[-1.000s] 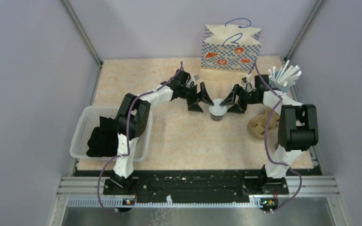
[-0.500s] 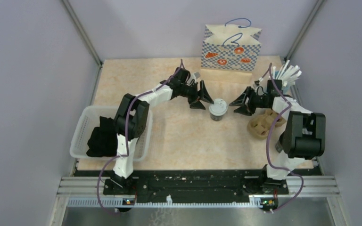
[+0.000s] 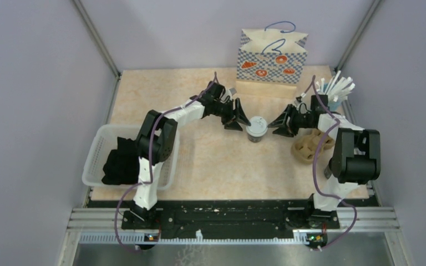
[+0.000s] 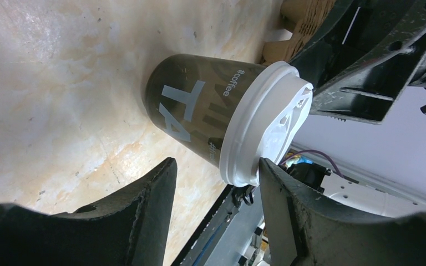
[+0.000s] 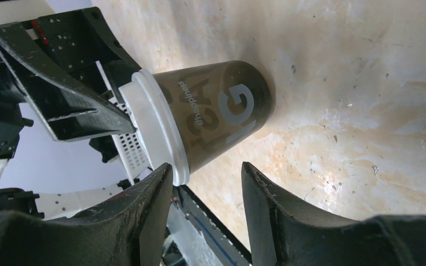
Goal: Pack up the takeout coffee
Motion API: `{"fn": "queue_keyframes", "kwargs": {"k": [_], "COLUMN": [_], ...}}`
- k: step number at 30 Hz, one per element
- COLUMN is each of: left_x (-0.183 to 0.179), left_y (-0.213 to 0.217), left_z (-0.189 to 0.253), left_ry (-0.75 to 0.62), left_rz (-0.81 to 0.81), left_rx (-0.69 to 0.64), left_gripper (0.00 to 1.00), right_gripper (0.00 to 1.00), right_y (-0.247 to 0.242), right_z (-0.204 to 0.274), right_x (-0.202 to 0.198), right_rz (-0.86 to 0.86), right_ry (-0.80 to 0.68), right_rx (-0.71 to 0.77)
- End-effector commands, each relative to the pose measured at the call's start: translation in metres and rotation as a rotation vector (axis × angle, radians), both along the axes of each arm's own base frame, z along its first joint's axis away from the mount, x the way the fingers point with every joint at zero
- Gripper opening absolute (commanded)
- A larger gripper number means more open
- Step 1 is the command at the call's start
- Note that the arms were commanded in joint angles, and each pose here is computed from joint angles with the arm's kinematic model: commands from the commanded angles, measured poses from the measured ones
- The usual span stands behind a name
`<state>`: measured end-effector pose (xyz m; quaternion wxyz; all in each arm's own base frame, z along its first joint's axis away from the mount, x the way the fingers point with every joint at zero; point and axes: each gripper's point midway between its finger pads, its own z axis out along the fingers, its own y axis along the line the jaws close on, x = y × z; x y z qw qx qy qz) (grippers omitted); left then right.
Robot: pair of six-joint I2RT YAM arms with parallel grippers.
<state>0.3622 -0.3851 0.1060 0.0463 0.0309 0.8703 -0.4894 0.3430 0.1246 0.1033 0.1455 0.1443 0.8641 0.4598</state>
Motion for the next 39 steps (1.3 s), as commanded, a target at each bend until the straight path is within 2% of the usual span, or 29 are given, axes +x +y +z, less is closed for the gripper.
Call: {"fn": "queue_keyframes", "kwargs": {"k": [1, 7, 11, 17, 20, 22, 26, 32, 34, 37, 39], "left_x": [0.001, -0.002, -0.004, -0.01, -0.015, -0.014, -0.001, 0.016, 0.018, 0.018, 0.018], "left_y": [-0.003, -0.004, 0.0, 0.007, 0.013, 0.012, 0.002, -0.018, -0.018, -0.012, -0.005], "left_z": [-0.004, -0.012, -0.02, -0.037, -0.048, -0.044, -0.01, 0.053, 0.063, 0.065, 0.054], "left_ry": [-0.023, -0.011, -0.001, 0.022, 0.042, 0.03, -0.027, -0.097, -0.107, -0.116, -0.105], "left_rz": [-0.008, -0.007, 0.004, 0.013, 0.019, 0.015, -0.006, -0.037, -0.033, -0.026, -0.014], "left_rx": [0.007, 0.027, 0.049, 0.086, 0.112, 0.106, 0.058, -0.08, -0.103, -0.099, -0.069], "left_gripper": [0.61, 0.57, 0.56, 0.54, 0.53, 0.53, 0.58, 0.74, 0.78, 0.79, 0.76], "right_gripper": [0.49, 0.43, 0.38, 0.37, 0.36, 0.37, 0.38, 0.44, 0.49, 0.62, 0.67], "right_y": [0.008, 0.003, -0.005, -0.024, -0.025, -0.023, -0.014, -0.005, -0.006, -0.003, 0.003], "right_z": [0.0, -0.015, -0.036, -0.071, -0.08, -0.073, -0.027, 0.019, 0.025, 0.031, 0.028], "right_x": [0.008, 0.008, 0.006, -0.008, -0.016, -0.013, 0.011, 0.031, 0.033, 0.033, 0.03], "right_rz": [0.04, 0.013, -0.04, -0.095, -0.088, -0.072, -0.069, -0.072, -0.071, -0.044, -0.01], "right_ry": [-0.051, -0.016, 0.065, 0.166, 0.183, 0.169, 0.08, -0.017, -0.037, -0.067, -0.058], "right_rx": [-0.01, -0.066, -0.122, -0.262, -0.28, -0.264, -0.191, -0.1, -0.1, -0.08, -0.061]}}
